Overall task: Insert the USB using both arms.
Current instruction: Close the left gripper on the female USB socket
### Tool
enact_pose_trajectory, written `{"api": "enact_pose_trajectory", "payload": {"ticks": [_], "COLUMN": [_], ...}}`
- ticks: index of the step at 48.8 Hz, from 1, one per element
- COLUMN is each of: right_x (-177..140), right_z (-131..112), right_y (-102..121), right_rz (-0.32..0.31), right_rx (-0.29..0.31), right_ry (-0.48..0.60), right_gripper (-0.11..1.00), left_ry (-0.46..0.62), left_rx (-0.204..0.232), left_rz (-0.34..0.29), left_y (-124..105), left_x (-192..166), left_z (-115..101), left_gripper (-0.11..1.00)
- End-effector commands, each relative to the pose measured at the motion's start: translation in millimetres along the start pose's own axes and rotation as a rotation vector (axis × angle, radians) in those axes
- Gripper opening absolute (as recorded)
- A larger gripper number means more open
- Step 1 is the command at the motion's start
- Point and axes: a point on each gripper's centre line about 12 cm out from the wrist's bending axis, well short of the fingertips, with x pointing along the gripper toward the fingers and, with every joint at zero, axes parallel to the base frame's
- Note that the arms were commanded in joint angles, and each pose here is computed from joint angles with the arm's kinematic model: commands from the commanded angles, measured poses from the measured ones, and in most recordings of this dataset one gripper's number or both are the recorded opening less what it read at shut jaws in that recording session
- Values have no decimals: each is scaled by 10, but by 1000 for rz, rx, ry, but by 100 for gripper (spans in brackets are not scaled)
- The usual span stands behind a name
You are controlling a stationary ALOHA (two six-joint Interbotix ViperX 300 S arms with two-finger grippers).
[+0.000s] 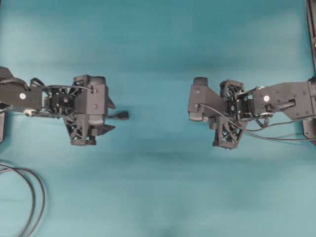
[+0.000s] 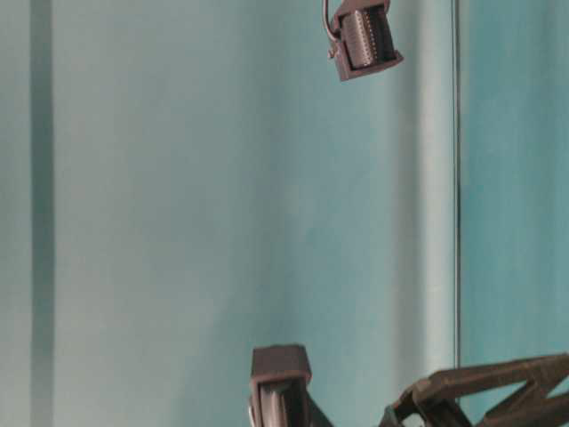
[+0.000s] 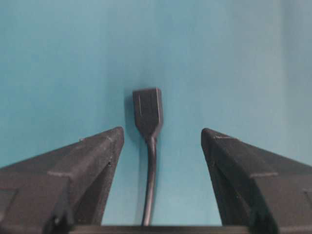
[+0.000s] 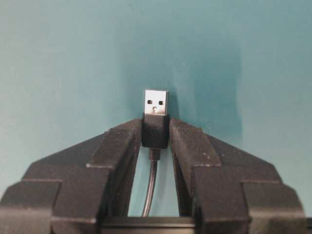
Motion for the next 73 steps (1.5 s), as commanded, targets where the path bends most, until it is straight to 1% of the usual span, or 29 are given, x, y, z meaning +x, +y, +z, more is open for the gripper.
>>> {"api": "enact_pose_trajectory", "payload": {"ticks": [1,18,26,34,40,54,57,67,73], "right_x": [107,109,112,111,111,113,116,111,109], "right_z": [2,-4,-13,-7,-6,-12,-24,-6,6], "right_y": [146,145,143,144,145,143,140,145,148], "right_rz": [20,19,19,21,21,21,20,21,22], "right_rx": [-36,-36,-36,-36,-34,-37,-36,-39,-37], "right_ry": [-2,-1,-1,-5,-7,-5,-2,-7,-10], "right_gripper": [26,26,26,26,26,26,26,26,26], "left_ry": [-24,-3,-3,36,59,62,67,62,71], "left_rx": [6,-15,-19,-29,-44,-46,-44,-38,-37], "left_rz": [7,15,17,12,10,10,10,10,8], "left_y": [34,82,98,97,96,95,94,95,83], "left_x": [21,127,155,234,279,298,298,310,353], "left_z": [99,40,90,75,67,54,44,48,26], "left_gripper": [75,75,75,75,74,73,70,44,35]}}
